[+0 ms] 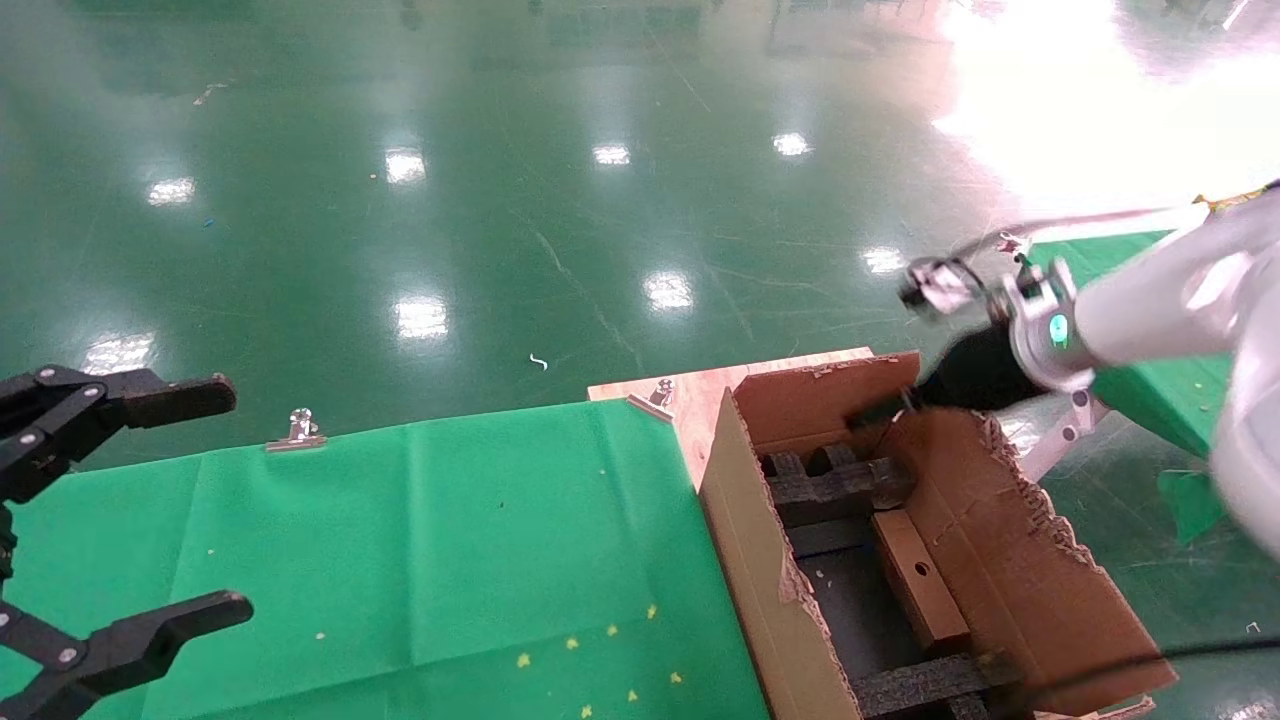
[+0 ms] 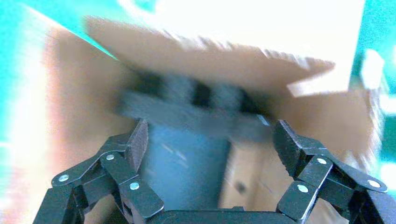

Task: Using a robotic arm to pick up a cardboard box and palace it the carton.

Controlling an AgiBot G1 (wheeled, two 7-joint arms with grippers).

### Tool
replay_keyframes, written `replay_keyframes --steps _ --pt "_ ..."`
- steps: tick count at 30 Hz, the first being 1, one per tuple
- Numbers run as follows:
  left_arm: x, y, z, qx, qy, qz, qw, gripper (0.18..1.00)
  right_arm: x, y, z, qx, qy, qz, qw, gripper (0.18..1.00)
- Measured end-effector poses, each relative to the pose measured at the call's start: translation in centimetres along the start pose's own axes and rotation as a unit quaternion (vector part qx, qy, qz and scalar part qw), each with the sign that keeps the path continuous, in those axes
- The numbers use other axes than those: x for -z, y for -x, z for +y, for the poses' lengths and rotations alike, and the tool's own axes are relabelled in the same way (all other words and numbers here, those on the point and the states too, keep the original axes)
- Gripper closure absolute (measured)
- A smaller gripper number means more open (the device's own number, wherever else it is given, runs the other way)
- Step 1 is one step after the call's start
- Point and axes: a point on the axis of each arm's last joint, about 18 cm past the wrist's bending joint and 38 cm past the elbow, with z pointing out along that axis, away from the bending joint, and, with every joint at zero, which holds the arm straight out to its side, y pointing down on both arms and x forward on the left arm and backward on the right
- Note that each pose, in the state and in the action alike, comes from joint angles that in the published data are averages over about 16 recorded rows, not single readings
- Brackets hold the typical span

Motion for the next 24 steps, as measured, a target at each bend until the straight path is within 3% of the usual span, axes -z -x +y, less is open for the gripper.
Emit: replay_keyframes --steps 10,17,24 --pt "0.0 0.0 0.0 0.000 0.000 0.000 1.0000 0.184 4.7 4.2 -4.0 0.043 -0.079 -0.128 0.988 0.186" --pt "0.0 0.0 0.0 0.000 0.000 0.000 1.0000 0.184 5.4 5.1 -4.5 0.052 -0.093 -0.157 0.982 0.178" --pt "0.0 0.0 0.0 0.000 0.000 0.000 1.0000 0.184 3.8 6.0 -4.1 0.065 -0.099 -0.182 0.976 0.178"
